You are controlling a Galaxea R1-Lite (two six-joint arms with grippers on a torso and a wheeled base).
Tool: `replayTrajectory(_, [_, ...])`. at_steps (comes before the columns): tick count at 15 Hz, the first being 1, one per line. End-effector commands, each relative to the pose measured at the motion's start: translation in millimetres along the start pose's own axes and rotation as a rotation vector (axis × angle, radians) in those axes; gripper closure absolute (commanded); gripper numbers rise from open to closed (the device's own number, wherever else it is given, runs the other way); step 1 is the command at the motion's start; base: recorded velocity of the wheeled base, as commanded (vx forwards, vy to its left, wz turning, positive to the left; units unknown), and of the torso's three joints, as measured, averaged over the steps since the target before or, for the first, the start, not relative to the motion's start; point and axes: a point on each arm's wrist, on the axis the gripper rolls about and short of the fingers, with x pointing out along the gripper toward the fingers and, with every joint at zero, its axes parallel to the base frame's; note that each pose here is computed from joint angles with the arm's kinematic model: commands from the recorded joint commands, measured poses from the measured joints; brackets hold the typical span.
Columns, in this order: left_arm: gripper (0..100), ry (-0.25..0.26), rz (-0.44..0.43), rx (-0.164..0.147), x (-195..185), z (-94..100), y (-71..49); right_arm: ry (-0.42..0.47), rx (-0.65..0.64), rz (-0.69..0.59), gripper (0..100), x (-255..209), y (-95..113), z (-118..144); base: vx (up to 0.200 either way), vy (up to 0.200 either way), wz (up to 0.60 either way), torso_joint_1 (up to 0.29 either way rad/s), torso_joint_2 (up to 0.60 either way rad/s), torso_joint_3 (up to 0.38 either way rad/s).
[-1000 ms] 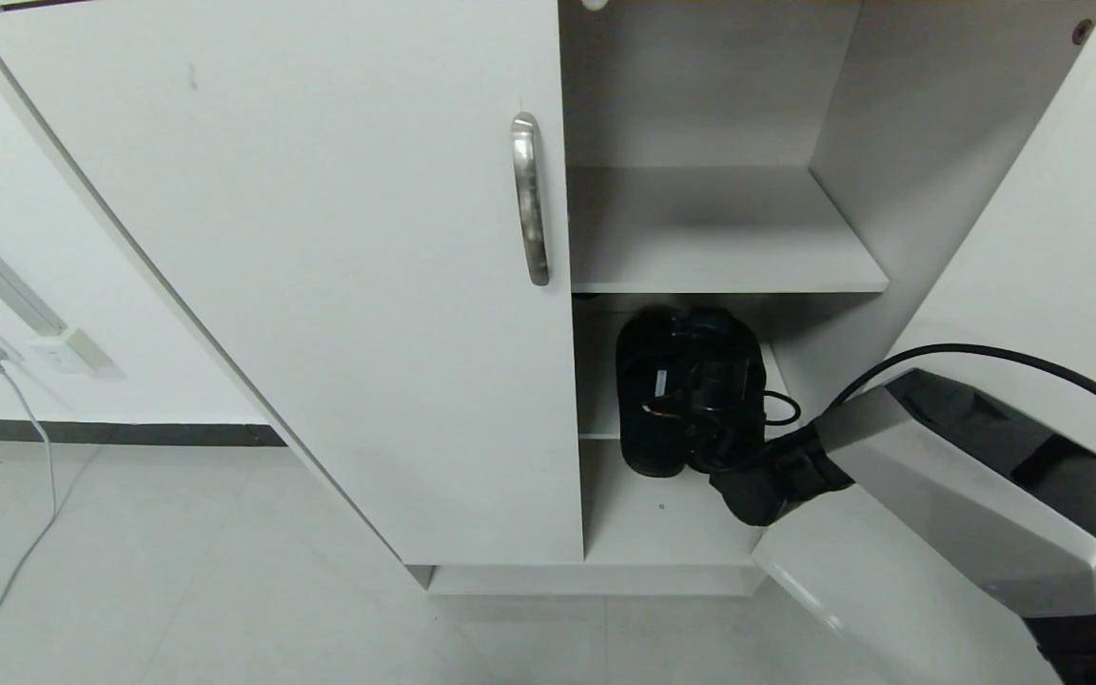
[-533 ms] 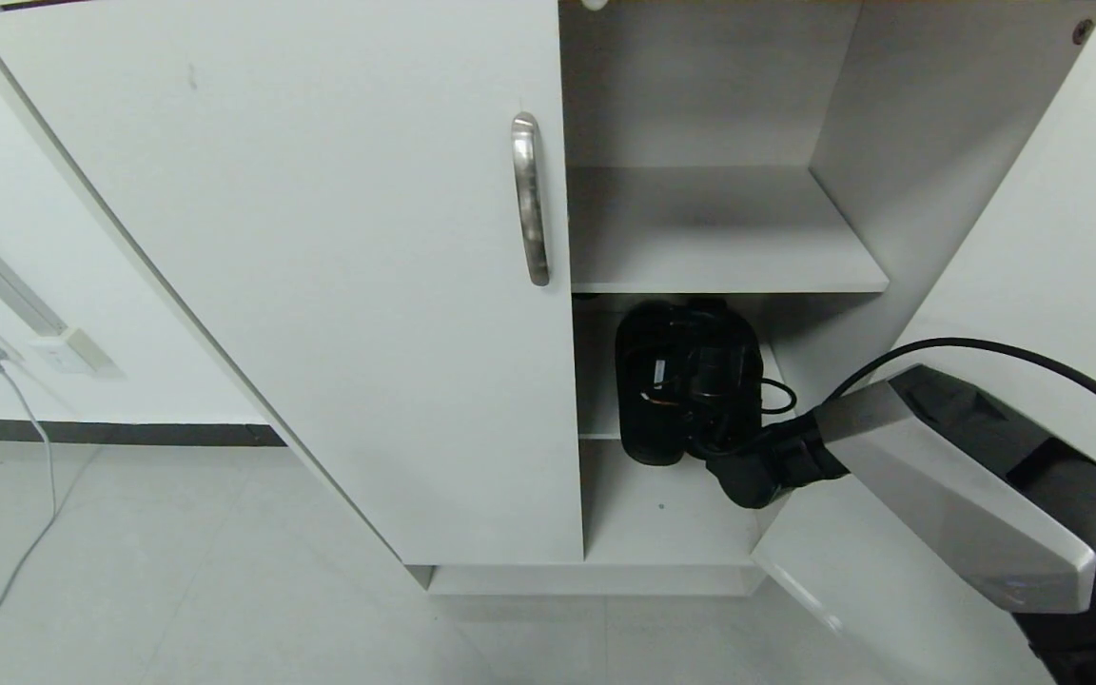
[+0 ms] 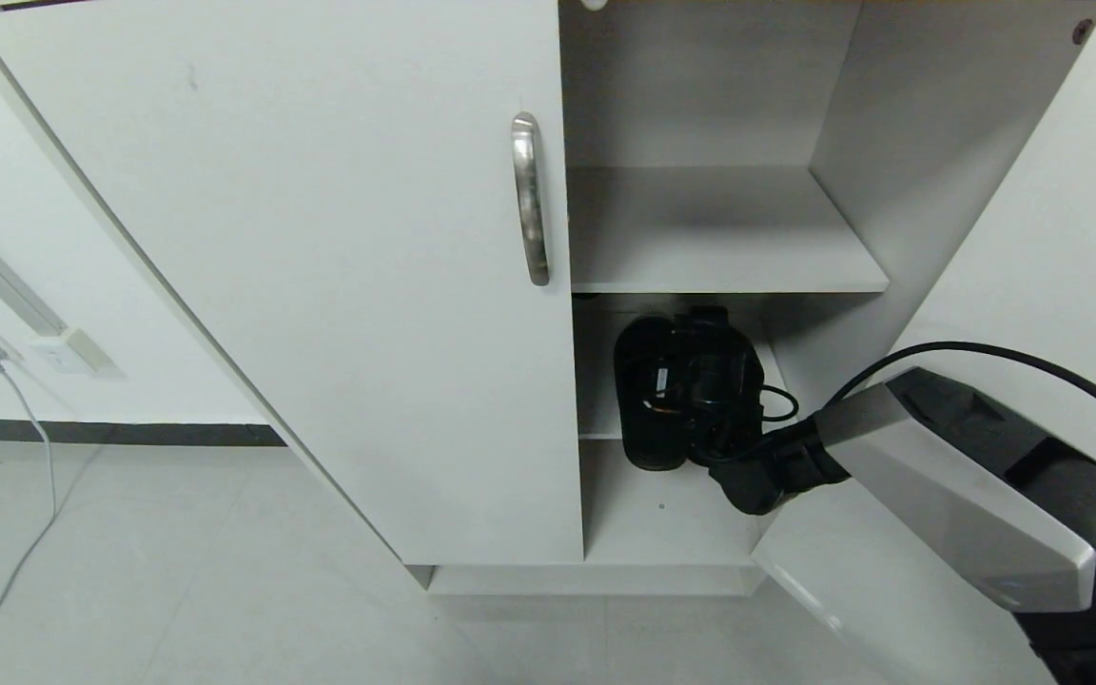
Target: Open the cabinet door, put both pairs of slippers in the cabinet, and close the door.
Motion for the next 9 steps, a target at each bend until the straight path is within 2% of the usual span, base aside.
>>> replayTrajectory(1, [100,0.001,0.0,-0.001,0,0.0,0.0,0.005,0.003,0.012,0,-13,-2,11,0.0,0.0,0.0,0.0,0.0,0.0])
replayTrajectory(4, [100,0.001,0.0,0.0,0,0.0,0.0,0.015,0.004,0.033,0,-41,-7,25,0.0,0.0,0.0,0.0,0.0,0.0])
replayTrajectory(9, [100,0.001,0.0,0.0,0,0.0,0.0,0.057,-0.029,0.113,0,-111,-20,22,0.0,0.0,0.0,0.0,0.0,0.0])
